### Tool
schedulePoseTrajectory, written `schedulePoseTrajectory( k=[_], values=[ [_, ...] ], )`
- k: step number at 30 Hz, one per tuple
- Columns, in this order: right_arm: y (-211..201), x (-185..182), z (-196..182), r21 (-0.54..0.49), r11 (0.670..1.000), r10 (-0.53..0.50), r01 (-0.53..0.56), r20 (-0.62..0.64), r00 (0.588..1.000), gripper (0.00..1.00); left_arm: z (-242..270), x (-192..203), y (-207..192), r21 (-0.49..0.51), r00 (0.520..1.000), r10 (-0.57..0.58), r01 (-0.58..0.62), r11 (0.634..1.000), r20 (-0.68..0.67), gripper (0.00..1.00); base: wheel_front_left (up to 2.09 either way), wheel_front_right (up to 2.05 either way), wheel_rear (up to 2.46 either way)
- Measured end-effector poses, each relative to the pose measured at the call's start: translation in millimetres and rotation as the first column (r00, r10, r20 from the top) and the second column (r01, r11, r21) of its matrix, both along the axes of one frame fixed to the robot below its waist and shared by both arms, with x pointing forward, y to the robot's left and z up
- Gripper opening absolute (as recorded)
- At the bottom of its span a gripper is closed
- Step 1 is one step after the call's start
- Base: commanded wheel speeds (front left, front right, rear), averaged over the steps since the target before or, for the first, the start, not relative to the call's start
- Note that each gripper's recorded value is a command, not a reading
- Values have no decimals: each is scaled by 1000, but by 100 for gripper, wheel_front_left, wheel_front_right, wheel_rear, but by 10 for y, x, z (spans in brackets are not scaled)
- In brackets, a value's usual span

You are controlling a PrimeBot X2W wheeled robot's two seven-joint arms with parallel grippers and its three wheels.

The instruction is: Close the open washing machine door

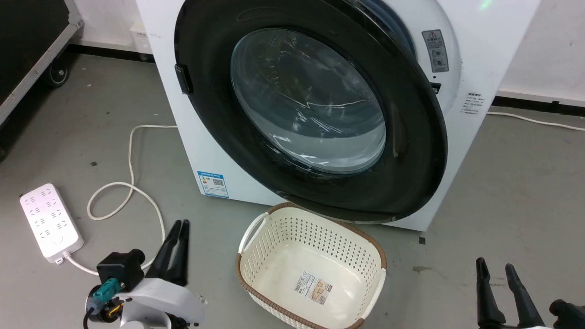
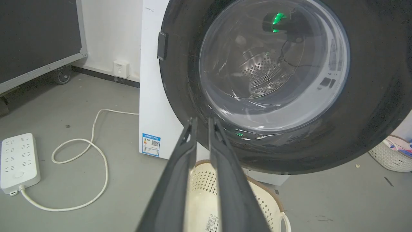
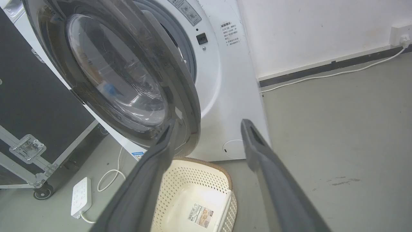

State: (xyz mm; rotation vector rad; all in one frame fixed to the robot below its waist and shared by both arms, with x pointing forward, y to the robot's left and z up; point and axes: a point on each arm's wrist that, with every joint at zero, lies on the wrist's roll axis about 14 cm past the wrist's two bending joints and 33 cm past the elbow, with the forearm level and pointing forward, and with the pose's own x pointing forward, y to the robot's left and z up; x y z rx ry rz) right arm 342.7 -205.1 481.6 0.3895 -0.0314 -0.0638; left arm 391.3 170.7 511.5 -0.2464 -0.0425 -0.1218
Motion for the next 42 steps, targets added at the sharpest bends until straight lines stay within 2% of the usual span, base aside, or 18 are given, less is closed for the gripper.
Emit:
schedulePoseTrajectory(
  k=[1,2,3,7,10,15,17,18,19,23,28,30,42],
  values=[
    [4,-2,-5,-4,1000,2,-2,-2,1000,86,-13,-9,5,0,1000,4,-4,1000,-3,100,0,0,0],
    [11,-3,-14,-16,1000,6,-6,-6,1000,25,-21,-14,8,4,1000,6,-6,1000,-4,100,0,0,0],
    [23,0,-19,-36,999,13,-13,-9,1000,0,-25,-15,9,8,1000,8,-8,1000,-5,100,0,0,0],
    [33,46,38,-148,989,32,-32,-1,999,0,-47,-17,-8,25,1000,9,-9,1000,-6,100,0,0,0],
    [181,202,170,-236,969,90,-81,28,996,0,-58,1,27,36,999,32,-31,999,-8,100,0,0,0],
    [609,619,295,-337,916,226,-217,-14,974,0,-80,25,25,33,999,51,-51,998,-11,100,0,0,0],
    [670,792,329,-374,897,243,-236,-29,970,0,-93,36,28,30,998,59,-58,998,-13,100,0,0,0],
    [689,1020,304,-401,882,243,-246,-59,968,0,-95,63,51,23,997,74,-74,997,-13,100,0,0,0],
    [689,1083,289,-404,881,241,-247,-68,968,0,-89,72,66,21,997,81,-81,997,-11,100,0,0,0],
    [656,1288,167,-385,889,220,-247,-114,969,0,-90,90,151,16,994,110,-110,994,-9,100,0,0,0],
    [578,1529,149,-369,905,181,-211,-115,977,0,-167,90,204,14,992,126,-126,992,-29,100,0,0,0],
    [410,1807,220,-365,920,113,-141,-95,989,0,-198,145,228,8,991,132,-132,991,-34,100,0,0,0],
    [258,2485,361,-349,937,15,-26,-33,999,0,-405,290,367,29,982,175,-173,984,-77,100,0,0,0]
  ],
)
